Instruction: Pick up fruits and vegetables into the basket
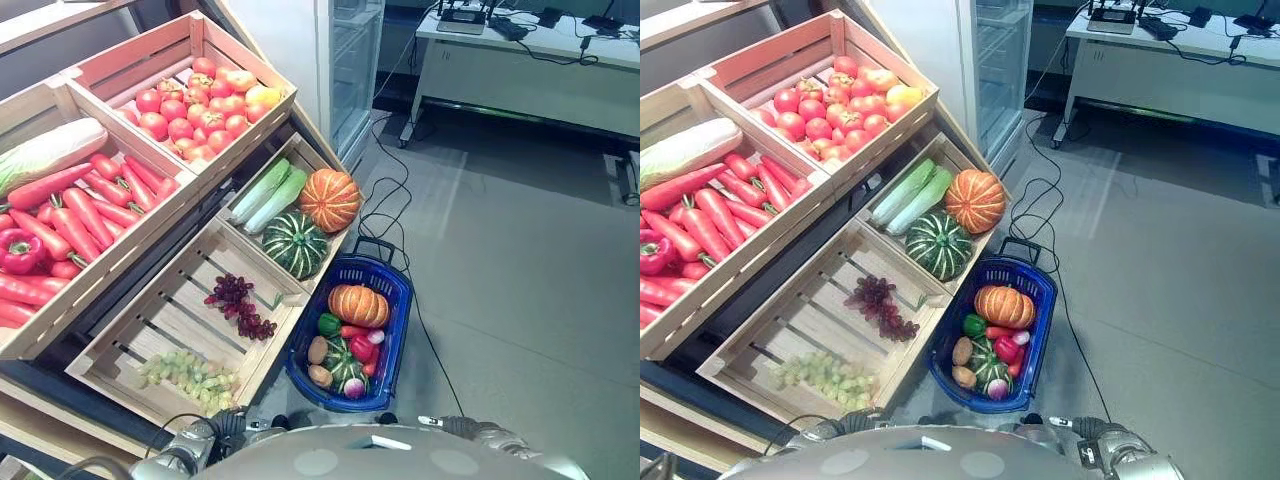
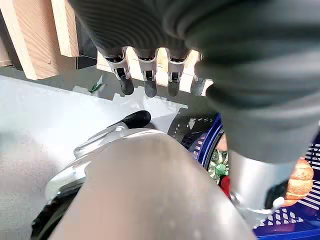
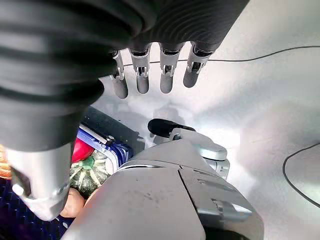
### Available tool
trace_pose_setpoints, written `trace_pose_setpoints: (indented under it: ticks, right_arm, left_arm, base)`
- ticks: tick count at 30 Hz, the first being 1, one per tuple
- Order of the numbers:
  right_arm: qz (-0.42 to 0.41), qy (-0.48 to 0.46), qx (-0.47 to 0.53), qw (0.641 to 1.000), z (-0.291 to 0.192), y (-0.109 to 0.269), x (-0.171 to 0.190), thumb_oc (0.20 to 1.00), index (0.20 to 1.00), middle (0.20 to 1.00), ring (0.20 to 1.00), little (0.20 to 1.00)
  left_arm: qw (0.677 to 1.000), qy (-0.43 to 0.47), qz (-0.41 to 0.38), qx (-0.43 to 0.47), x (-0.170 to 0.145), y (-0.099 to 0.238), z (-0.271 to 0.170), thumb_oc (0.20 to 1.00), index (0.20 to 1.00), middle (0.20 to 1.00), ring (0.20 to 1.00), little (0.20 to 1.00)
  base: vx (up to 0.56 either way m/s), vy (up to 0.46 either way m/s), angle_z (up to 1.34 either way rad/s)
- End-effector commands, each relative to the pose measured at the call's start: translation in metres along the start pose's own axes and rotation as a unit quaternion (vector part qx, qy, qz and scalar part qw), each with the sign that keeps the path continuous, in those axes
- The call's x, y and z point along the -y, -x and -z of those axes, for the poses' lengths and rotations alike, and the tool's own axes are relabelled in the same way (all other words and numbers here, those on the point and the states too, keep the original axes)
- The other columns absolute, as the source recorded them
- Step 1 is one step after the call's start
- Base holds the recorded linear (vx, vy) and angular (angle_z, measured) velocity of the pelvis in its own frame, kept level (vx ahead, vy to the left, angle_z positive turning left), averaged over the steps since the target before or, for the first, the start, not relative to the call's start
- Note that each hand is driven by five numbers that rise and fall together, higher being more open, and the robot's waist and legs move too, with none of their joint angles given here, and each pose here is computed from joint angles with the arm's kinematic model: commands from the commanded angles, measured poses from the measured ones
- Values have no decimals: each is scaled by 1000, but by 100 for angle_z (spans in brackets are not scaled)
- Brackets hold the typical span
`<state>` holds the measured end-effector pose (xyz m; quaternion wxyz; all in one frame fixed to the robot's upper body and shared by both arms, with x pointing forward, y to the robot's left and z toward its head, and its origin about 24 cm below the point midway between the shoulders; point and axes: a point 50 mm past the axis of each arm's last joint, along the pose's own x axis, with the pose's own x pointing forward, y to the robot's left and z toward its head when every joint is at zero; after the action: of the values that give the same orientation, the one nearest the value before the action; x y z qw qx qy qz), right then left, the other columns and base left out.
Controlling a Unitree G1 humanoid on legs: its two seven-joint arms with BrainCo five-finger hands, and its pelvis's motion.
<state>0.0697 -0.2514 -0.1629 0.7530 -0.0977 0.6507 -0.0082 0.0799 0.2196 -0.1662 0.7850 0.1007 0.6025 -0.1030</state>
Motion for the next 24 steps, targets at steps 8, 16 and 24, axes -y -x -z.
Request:
trace_pose_setpoints:
  ticks: [8, 16, 24]
  right_arm:
    - [-7, -5, 17, 1000, -25, -1, -6, 1000, 1000, 1000, 1000, 1000]
    - [-8, -7, 17, 1000, -24, -1, -7, 1000, 1000, 1000, 1000, 1000]
    - [-8, -7, 17, 1000, -23, -1, -6, 1000, 1000, 1000, 1000, 1000]
  left_arm:
    - [999, -24, 0, 32, -4, -3, -30, 1000, 1000, 1000, 1000, 1000]
    - [999, -27, -2, 21, -4, -3, -26, 1000, 1000, 1000, 1000, 1000]
    - [1000, -18, -9, 20, -6, -2, -26, 1000, 1000, 1000, 1000, 1000]
  base:
    - [-24, -2, -4]
    - [0, 0, 0]
    - [0, 0, 0]
